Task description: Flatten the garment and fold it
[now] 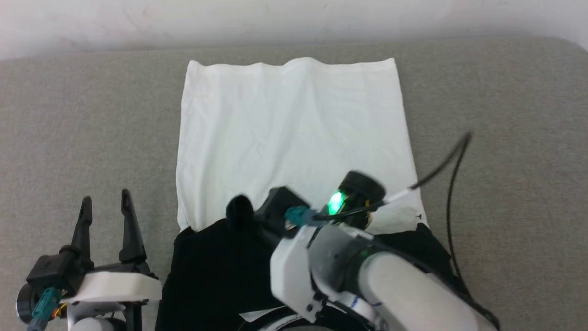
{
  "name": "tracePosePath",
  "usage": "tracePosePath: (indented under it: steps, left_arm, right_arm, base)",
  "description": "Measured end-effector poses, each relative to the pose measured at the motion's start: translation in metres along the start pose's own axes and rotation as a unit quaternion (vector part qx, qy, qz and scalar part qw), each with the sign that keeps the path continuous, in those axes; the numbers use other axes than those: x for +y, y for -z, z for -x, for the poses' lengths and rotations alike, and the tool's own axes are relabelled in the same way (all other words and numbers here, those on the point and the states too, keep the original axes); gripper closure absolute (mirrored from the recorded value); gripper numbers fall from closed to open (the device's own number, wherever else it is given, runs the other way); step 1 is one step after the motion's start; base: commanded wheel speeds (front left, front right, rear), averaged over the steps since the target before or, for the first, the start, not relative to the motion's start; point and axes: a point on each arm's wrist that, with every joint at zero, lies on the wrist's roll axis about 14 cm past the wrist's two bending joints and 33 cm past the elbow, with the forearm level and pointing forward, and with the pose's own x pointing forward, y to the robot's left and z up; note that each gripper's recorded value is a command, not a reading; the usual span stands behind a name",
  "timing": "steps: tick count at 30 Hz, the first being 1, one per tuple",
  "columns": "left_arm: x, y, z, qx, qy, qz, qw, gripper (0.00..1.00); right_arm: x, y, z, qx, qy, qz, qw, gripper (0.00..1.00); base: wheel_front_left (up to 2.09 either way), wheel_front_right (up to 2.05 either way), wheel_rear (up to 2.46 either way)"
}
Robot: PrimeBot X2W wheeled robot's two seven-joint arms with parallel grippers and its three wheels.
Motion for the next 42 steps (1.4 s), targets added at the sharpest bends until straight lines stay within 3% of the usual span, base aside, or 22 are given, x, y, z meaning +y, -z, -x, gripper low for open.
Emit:
tracePosePath:
  steps: [11, 12, 13, 16, 20, 23, 27, 34, 42]
  left_arm:
    - [0.014, 0.016, -0.005, 0.021, -0.021, -0.005, 1.000, 0.00]
    - [0.016, 0.018, -0.004, 0.024, -0.024, -0.005, 0.999, 0.00]
    - [0.017, 0.019, -0.004, 0.027, -0.026, -0.006, 0.999, 0.00]
    - [0.017, 0.022, -0.004, 0.031, -0.026, -0.006, 0.999, 0.00]
    - [0.010, 0.022, -0.006, 0.029, -0.013, -0.003, 0.999, 0.00]
    - [0.002, 0.021, -0.010, 0.027, 0.002, -0.005, 1.000, 0.00]
    - [-0.009, 0.017, -0.025, 0.018, 0.033, -0.019, 0.999, 0.00]
    - [-0.036, -0.005, -0.089, 0.026, 0.105, -0.061, 0.992, 0.00]
    - [-0.070, -0.002, -0.164, 0.121, 0.155, -0.080, 0.977, 0.00]
  right_arm:
    - [0.050, 0.101, -0.040, 0.155, -0.114, -0.030, 0.981, 0.97]
    - [0.052, 0.106, -0.041, 0.164, -0.119, -0.035, 0.979, 0.53]
    - [0.052, 0.109, -0.042, 0.169, -0.122, -0.042, 0.977, 0.00]
    - [0.045, 0.097, -0.046, 0.142, -0.118, -0.063, 0.981, 0.00]
    - [0.016, 0.054, -0.046, 0.044, -0.080, -0.094, 0.991, 0.00]
    - [-0.021, 0.014, -0.036, -0.051, -0.028, -0.111, 0.992, 0.00]
    - [-0.080, -0.016, -0.005, -0.149, 0.073, -0.106, 0.980, 0.00]
    - [-0.148, -0.003, 0.051, -0.193, 0.216, -0.095, 0.952, 0.00]
    - [-0.188, 0.044, 0.084, -0.175, 0.301, -0.132, 0.928, 0.00]
  base:
    - [0.00, 0.00, 0.00]
    - [0.00, 0.00, 0.00]
    - [0.00, 0.00, 0.00]
    - [0.00, 0.00, 0.00]
    - [0.00, 0.00, 0.00]
    - [0.00, 0.00, 0.00]
    - [0.00, 0.00, 0.00]
    - [0.00, 0.00, 0.00]
    - [0.00, 0.00, 0.00]
